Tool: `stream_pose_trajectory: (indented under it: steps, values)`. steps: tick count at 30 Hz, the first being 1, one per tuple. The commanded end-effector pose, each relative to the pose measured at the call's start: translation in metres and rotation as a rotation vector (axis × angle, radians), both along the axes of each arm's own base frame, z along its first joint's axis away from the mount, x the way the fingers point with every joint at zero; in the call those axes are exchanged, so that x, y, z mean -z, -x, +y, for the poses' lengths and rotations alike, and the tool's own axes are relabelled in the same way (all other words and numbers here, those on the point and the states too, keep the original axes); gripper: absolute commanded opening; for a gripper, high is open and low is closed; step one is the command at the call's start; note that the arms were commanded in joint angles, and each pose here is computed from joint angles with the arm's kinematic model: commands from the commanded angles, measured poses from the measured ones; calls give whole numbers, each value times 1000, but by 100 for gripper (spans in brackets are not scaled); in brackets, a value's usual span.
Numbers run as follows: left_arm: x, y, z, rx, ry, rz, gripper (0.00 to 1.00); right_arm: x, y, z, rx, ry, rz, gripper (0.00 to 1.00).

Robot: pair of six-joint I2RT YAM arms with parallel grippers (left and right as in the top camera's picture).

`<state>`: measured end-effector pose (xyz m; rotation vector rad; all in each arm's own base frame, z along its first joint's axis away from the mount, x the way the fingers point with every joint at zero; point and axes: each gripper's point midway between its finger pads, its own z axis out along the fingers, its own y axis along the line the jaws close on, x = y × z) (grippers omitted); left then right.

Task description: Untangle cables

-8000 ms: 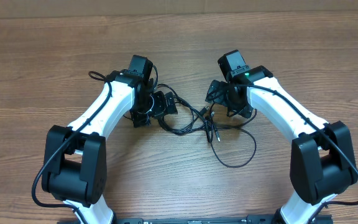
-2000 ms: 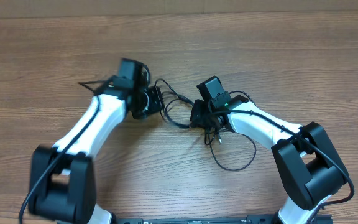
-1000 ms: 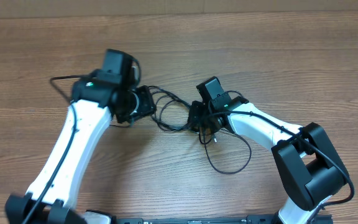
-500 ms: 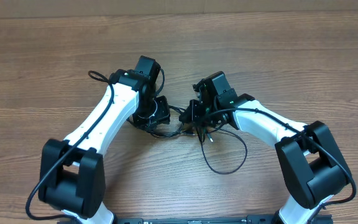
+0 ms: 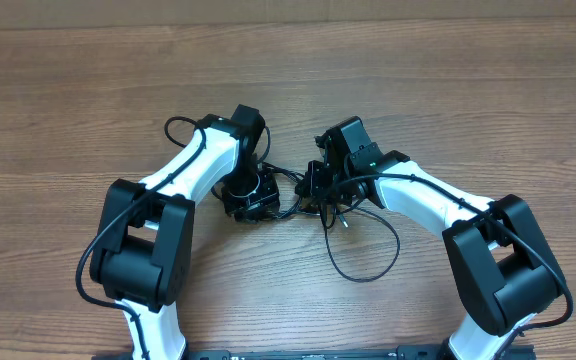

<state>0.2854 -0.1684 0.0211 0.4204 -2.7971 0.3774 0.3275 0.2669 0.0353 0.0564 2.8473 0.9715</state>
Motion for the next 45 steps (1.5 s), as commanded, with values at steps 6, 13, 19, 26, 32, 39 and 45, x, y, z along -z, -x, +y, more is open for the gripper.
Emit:
stream_pose_trajectory:
  steps: [6,13,19,26,32,39,45]
  values:
    - [7,-12,-9,-179,-2,21,48,5,4,2,-13,26,-6,4]
    - [8,-13,-12,-246,-22,38,42,9,1,-3,5,62,-20,4]
    - [11,-11,-17,-282,-61,33,40,9,2,-4,5,65,-15,4]
    - [17,-8,-25,-263,-60,15,40,9,2,-4,5,65,-15,4]
    - [25,-6,-15,-307,-120,12,33,9,2,-4,5,65,-15,4]
    - [26,-8,-15,-268,-99,-4,4,11,0,-8,16,88,-23,4]
    - [4,-20,-18,-141,32,-60,4,17,-3,-19,47,155,-35,4]
